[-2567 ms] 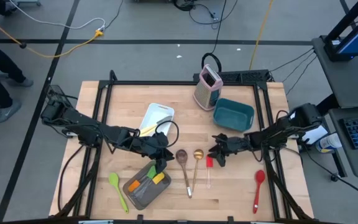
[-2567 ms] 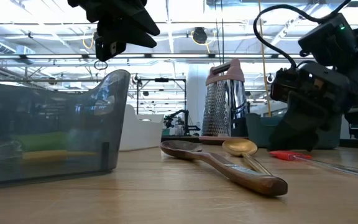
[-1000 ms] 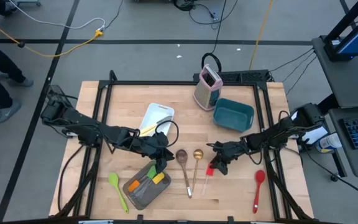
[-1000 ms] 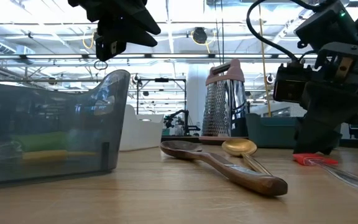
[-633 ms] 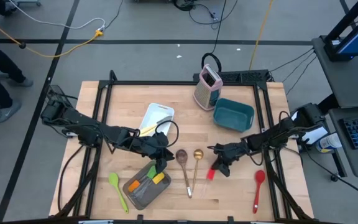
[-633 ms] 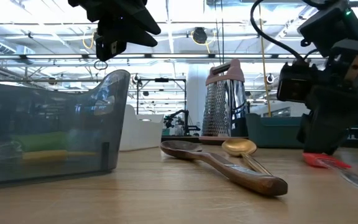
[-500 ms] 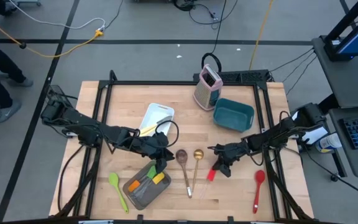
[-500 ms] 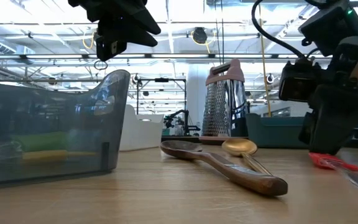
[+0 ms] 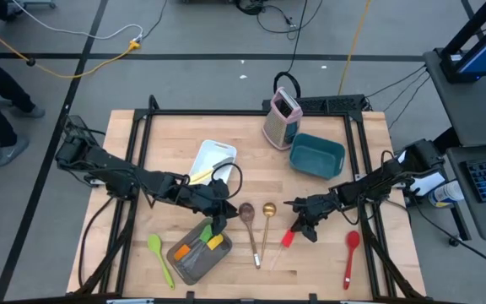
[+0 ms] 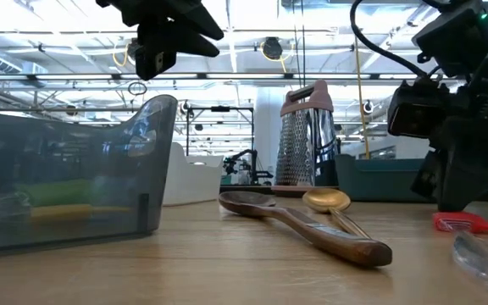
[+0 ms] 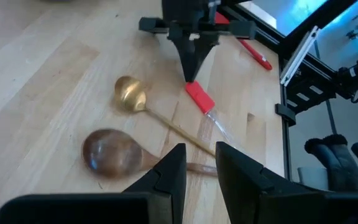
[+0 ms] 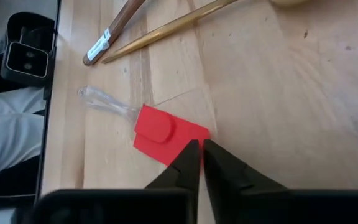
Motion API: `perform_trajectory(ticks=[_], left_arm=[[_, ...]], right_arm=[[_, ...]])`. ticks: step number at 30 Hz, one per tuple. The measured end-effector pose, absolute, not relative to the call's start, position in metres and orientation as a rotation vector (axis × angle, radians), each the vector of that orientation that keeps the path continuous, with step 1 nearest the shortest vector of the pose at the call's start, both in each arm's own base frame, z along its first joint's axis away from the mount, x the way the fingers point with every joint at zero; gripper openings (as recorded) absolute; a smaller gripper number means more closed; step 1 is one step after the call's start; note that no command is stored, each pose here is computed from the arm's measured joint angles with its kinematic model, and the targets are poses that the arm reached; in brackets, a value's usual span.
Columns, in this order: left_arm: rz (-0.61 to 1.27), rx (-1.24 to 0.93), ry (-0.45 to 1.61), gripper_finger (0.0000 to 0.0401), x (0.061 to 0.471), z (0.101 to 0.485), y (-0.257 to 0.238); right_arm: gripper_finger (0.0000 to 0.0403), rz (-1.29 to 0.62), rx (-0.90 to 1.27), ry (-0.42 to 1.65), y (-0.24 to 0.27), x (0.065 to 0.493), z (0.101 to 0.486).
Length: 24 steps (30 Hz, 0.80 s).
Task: Pick & Place Kitchen Items
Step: Put the red spatula into the black bin
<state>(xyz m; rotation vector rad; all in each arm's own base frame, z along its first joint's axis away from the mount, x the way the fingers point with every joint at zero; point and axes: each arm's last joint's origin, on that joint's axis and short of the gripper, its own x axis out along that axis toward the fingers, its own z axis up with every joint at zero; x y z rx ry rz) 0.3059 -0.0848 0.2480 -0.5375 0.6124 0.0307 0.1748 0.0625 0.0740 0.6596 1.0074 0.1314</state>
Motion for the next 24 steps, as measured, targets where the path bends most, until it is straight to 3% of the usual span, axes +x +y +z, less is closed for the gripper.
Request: perform_trajectory(ticks=[3, 7, 16, 24], left_arm=[[0.006, -0.487, 0.592, 0.0090, 0.307, 0.250, -0.085], [-0.023, -0.410, 0.573, 0.0090, 0.308, 0.251, -0.085], [-0.056, -0.316, 0.546, 0.0090, 0.309, 0.253, -0.086], [-0.055, -0.349, 0.520, 0.0090, 0.310, 0.256, -0.086]], right_arm=[[0.0004, 0.108, 0.658, 0.973, 0.060, 0.177, 0.075], [0.0028, 0.125, 0.626, 0.894, 0.060, 0.182, 0.080], [0.0112, 0.454, 0.183, 0.514, 0.077, 0.194, 0.107], [0.0161, 0.492, 0.118, 0.522, 0.088, 0.188, 0.105]])
